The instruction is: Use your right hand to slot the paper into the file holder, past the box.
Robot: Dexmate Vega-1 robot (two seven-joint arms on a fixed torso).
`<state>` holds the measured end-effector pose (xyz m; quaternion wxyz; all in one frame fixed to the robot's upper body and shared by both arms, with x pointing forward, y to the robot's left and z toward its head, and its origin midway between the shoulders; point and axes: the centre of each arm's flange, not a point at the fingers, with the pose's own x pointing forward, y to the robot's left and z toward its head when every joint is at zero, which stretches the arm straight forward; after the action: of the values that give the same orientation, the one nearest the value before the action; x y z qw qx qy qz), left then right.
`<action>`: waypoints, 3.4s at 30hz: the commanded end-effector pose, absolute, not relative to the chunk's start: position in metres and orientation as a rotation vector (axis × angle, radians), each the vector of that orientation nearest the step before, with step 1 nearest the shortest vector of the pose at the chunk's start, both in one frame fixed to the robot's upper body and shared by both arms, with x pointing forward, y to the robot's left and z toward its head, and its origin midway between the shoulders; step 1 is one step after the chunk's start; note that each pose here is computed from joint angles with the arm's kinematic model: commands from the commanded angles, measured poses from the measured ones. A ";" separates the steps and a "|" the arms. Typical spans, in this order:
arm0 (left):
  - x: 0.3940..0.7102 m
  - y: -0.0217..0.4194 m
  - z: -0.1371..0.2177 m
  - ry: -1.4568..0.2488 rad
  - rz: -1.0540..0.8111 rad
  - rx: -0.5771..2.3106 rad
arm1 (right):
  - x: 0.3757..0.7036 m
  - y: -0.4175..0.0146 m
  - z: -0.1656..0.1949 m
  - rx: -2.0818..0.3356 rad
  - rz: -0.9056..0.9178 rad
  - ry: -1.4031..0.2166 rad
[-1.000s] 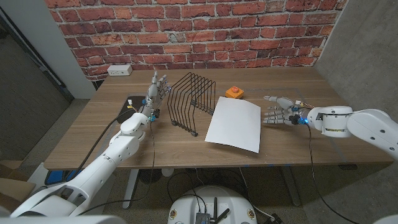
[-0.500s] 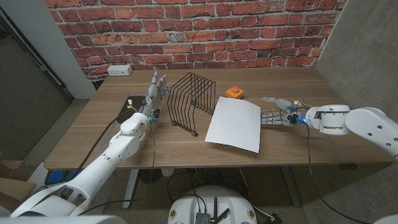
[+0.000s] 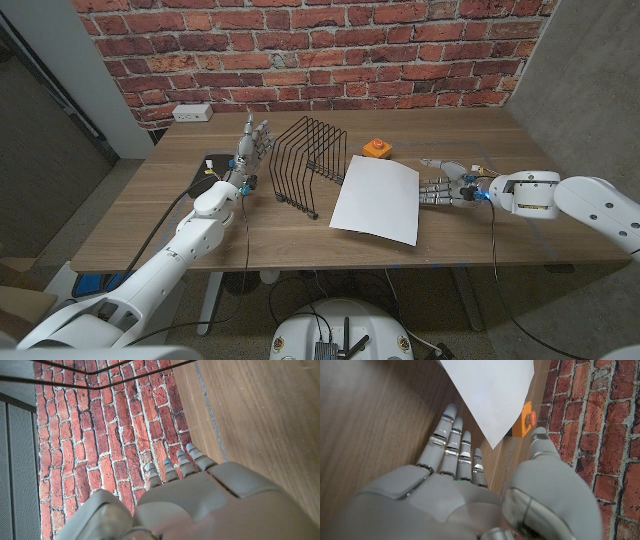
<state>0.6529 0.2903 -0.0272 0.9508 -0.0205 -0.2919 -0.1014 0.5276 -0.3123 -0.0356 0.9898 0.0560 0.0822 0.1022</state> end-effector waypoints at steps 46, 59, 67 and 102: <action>0.653 0.291 -0.027 -0.593 -0.206 -0.041 | 0.552 -0.301 -0.043 0.195 0.327 0.264; 0.653 0.291 -0.027 -0.593 -0.206 -0.041 | 0.554 -0.300 -0.042 0.202 0.316 0.267; 0.653 0.291 -0.027 -0.593 -0.206 -0.041 | 0.557 -0.300 -0.043 0.215 0.324 0.280; 0.653 0.291 -0.027 -0.593 -0.206 -0.041 | 0.567 -0.298 -0.043 0.221 0.346 0.310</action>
<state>0.6529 0.2906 -0.0273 0.9510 -0.0203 -0.2914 -0.1014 0.5639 -0.2983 -0.0431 0.9677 0.1119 0.1513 0.1675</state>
